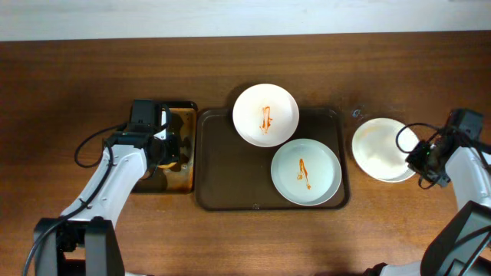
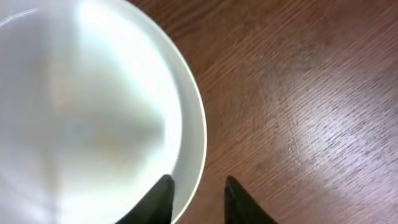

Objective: Clean dirty plates on tray and stack at the side
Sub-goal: 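Lift the cleaned plate with the right gripper and place it right of the tray, then grasp the rim of the front plate with the right gripper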

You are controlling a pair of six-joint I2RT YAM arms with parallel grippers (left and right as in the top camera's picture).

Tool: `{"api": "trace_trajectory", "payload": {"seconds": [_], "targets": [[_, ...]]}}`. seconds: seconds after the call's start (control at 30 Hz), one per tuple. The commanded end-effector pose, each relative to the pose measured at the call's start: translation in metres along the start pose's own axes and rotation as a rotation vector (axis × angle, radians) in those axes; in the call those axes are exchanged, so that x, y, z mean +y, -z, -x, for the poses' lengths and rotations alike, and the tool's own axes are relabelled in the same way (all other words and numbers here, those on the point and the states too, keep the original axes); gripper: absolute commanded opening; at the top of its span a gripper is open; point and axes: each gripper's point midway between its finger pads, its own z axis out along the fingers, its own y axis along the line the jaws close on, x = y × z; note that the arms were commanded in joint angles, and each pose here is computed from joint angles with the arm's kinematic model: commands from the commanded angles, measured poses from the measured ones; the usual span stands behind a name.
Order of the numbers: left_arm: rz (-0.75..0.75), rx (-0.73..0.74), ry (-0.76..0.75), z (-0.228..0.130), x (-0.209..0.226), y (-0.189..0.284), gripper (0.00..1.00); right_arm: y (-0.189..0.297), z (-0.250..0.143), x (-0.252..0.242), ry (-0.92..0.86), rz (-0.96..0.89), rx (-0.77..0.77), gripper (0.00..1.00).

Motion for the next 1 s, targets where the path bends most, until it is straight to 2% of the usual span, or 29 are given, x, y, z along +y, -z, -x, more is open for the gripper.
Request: {"api": "trace_trajectory", "payload": {"seconds": [0.0,0.07,0.17,0.2,0.3,0.37,0.5,0.97], "targets": [[0.009,0.006,-0.009,-0.002,0.003,-0.002,0.00,0.005,-0.010,0.001,0.032,0.017,0.033,0.52],[0.009,0.006,-0.008,-0.002,0.003,-0.002,0.00,0.007,-0.012,0.010,0.040,0.067,0.043,0.56],[0.009,0.006,-0.008,-0.002,0.003,-0.002,0.00,0.042,-0.015,0.071,0.231,0.308,-0.001,0.79],[0.009,0.006,-0.009,-0.002,0.003,-0.002,0.00,0.050,-0.019,0.083,0.279,0.332,-0.010,0.82],[0.009,0.006,-0.009,-0.002,0.003,-0.002,0.00,0.067,-0.051,0.129,0.445,0.377,0.008,0.83],[0.009,0.006,-0.009,-0.002,0.003,-0.002,0.00,0.070,-0.086,0.164,0.588,0.402,0.051,0.98],[0.009,0.006,-0.009,-0.002,0.003,-0.002,0.00,0.066,-0.116,0.189,0.721,0.386,0.076,0.98],[0.007,-0.006,-0.008,0.001,0.002,-0.002,0.00,0.067,-0.117,0.193,0.731,0.394,0.066,0.98]]}}
